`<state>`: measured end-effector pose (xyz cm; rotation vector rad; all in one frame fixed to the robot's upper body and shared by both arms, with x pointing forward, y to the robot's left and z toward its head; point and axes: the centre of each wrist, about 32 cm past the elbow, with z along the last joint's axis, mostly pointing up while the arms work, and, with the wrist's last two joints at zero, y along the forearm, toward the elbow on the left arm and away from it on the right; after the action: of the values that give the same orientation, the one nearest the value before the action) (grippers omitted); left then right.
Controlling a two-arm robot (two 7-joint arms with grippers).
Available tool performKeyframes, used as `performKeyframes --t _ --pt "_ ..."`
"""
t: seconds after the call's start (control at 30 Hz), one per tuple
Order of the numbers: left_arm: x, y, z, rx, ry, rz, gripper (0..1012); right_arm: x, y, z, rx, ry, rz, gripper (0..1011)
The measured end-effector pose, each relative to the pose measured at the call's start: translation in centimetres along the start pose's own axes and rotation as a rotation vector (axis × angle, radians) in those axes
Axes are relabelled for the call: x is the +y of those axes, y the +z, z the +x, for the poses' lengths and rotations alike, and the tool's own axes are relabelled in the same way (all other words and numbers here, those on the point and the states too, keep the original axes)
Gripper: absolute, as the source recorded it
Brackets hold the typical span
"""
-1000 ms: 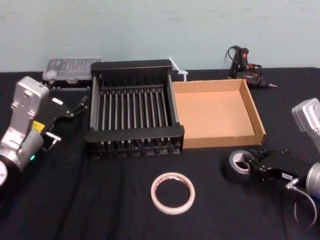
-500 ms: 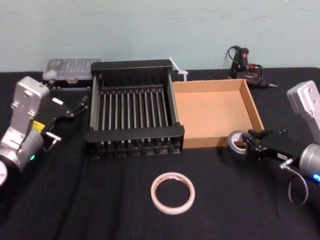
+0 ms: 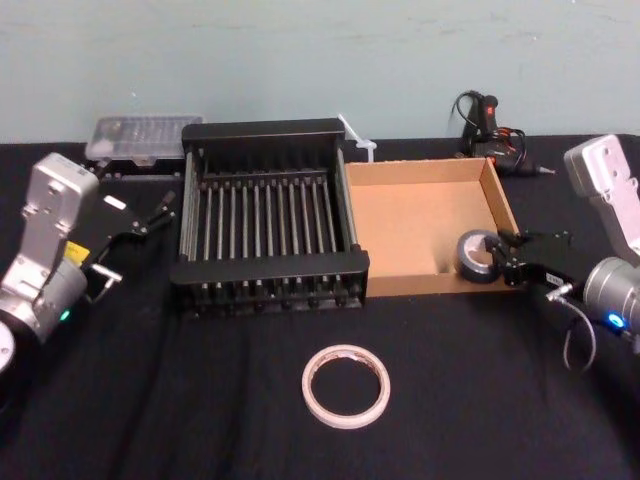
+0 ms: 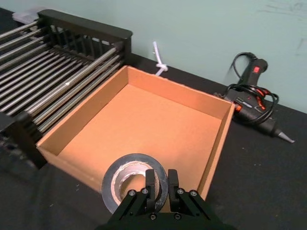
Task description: Pick up the white tape and place it into the black box , Pick up the silver tape and place it into the brown box.
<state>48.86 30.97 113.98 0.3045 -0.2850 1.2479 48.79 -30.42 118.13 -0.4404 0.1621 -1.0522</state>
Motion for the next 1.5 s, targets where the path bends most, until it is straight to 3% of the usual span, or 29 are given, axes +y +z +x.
performKeyframes --t 0.6,1.23,1.33,1.5 --pt "0.0 0.0 0.00 0.000 0.000 0.000 1001 2.4 0.4 0.84 0.043 -0.035 0.004 160" --pt "0.0 0.0 0.00 0.000 0.000 0.000 1001 2.5 0.4 0.91 0.046 -0.037 0.005 160" --pt "0.0 0.0 0.00 0.000 0.000 0.000 1001 2.5 0.4 0.89 0.046 -0.037 0.005 194" --pt "0.0 0.0 0.00 0.000 0.000 0.000 1001 2.5 0.4 0.88 0.045 -0.037 0.005 364"
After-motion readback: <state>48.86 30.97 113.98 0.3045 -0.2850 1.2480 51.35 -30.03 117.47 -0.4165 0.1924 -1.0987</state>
